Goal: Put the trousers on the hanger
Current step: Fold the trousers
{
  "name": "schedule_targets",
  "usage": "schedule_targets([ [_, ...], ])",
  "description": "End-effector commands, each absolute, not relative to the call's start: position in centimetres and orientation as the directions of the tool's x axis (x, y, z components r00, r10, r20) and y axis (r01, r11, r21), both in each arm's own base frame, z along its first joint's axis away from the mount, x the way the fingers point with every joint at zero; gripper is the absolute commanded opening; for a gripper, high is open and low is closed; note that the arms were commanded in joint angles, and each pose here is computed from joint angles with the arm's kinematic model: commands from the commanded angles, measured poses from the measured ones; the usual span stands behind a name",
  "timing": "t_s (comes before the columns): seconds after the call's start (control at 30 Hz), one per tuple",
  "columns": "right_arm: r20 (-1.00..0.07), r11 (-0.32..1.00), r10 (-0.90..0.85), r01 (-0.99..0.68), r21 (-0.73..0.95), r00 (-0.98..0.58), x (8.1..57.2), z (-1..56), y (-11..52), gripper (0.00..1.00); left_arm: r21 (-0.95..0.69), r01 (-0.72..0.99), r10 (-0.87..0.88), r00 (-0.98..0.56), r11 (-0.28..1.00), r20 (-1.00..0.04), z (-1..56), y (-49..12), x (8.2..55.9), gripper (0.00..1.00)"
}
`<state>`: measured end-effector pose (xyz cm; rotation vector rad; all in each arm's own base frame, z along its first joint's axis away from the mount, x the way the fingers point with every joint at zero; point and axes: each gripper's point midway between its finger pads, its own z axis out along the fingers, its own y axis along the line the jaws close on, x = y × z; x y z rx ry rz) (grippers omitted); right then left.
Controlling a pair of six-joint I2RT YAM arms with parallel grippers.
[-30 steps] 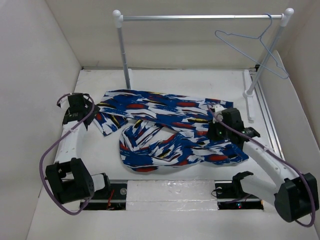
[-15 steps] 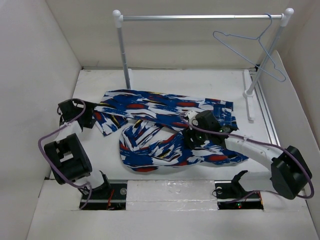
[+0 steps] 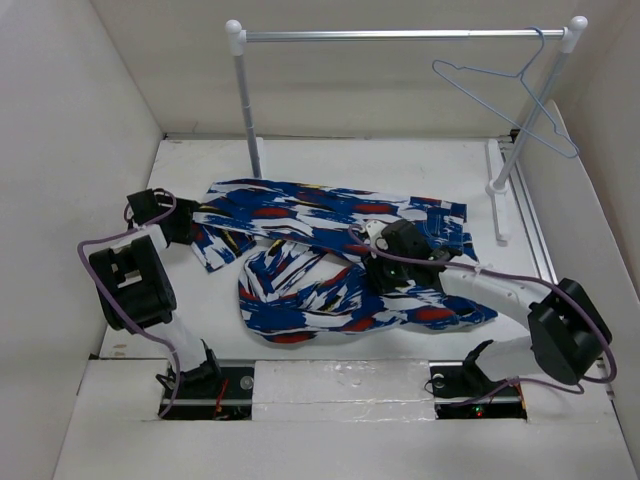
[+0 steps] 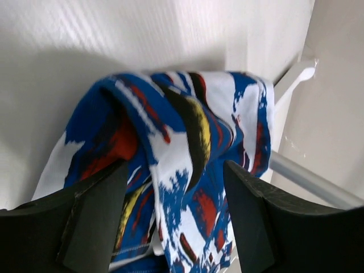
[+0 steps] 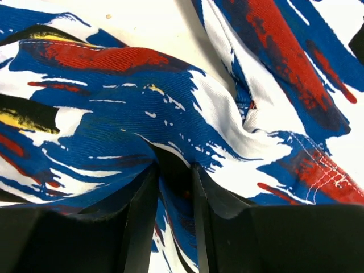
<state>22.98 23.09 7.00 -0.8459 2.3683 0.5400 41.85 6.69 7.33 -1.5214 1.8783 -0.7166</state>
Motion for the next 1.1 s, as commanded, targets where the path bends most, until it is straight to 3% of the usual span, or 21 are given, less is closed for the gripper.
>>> schedule_targets([
  [0.0, -0.695, 0.709, -0.409, -0.686, 0.166, -0.591, 25.1, 9.2, 24.9, 0.35, -0.771, -0.601, -0.977, -0.102, 0.211, -0.188, 9.6, 8.7, 44.7, 0.63],
  [0.07, -0.687, 0.716, -0.408, -0.677, 0.169, -0.602, 25.4, 8.7, 24.8, 0.37, -0.776, -0.59, -0.973, -0.095, 0.224, -0.209, 10.1, 9.3, 45.5, 0.63],
  [0.13, -0.675, 0.73, -0.4, -0.661, 0.174, -0.62, 25.6, 8.2, 24.5, 0.46, -0.772, -0.593, -0.971, -0.088, 0.23, -0.222, 9.9, 9.7, 46.0, 0.61],
  [0.2, -0.67, 0.747, -0.385, -0.64, 0.177, -0.634, 25.9, 7.7, 24.2, 0.53, -0.788, -0.567, -0.969, -0.083, 0.24, -0.235, 10.8, 9.9, 46.5, 0.53],
  [0.23, -0.665, 0.76, -0.377, -0.626, 0.177, -0.645, 26.2, 7.3, 23.8, 0.55, -0.799, -0.549, -0.967, -0.081, 0.245, -0.241, 11.6, 9.8, 46.7, 0.32],
  [0.33, -0.63, 0.793, -0.349, -0.577, 0.196, -0.694, 27.1, 5.5, 22.5, 0.58, -0.837, -0.471, -0.957, -0.067, 0.278, -0.281, 15.2, 9.7, 46.7, 0.0],
  [0.43, -0.58, 0.803, -0.335, -0.547, 0.237, -0.742, 27.3, 3.3, 21.7, 0.57, -0.863, -0.348, -0.926, -0.048, 0.366, -0.374, 22.1, 8.4, 46.5, 0.0],
  [0.53, -0.56, 0.789, -0.338, -0.552, 0.27, -0.756, 26.9, 2.1, 21.9, 0.56, -0.785, -0.232, -0.812, -0.036, 0.574, -0.582, 30.6, 4.4, 46.2, 0.0],
  [0.57, -0.556, 0.787, -0.331, -0.549, 0.283, -0.762, 26.8, 1.8, 21.7, 0.55, -0.702, -0.166, -0.717, -0.049, 0.692, -0.695, 34.3, 0.6, 45.9, 0.0],
  [0.67, -0.558, 0.783, -0.333, -0.553, 0.286, -0.76, 26.7, 1.7, 21.5, 0.55, -0.603, -0.087, -0.609, -0.098, 0.793, -0.787, 36.7, -5.3, 45.0, 0.0],
  [0.7, -0.562, 0.777, -0.34, -0.562, 0.284, -0.754, 26.7, 1.8, 21.5, 0.55, -0.566, -0.052, -0.566, -0.166, 0.823, -0.808, 36.0, -8.4, 43.9, 0.0],
  [0.8, -0.568, 0.778, -0.337, -0.562, 0.282, -0.751, 26.8, 2.1, 20.8, 0.55, -0.506, -0.112, -0.518, -0.232, 0.855, -0.823, 31.6, -10.3, 42.4, 0.0],
  [0.93, -0.581, 0.777, -0.327, -0.562, 0.283, -0.745, 26.7, 2.7, 20.2, 0.55, -0.425, -0.339, -0.534, -0.367, 0.839, -0.762, 21.5, -8.0, 39.5, 0.0],
  [1.07, -0.584, 0.78, -0.321, -0.558, 0.283, -0.745, 26.4, 3.1, 19.7, 0.55, -0.343, -0.472, -0.55, -0.424, 0.812, -0.719, 16.1, -5.9, 37.6, 0.02],
])
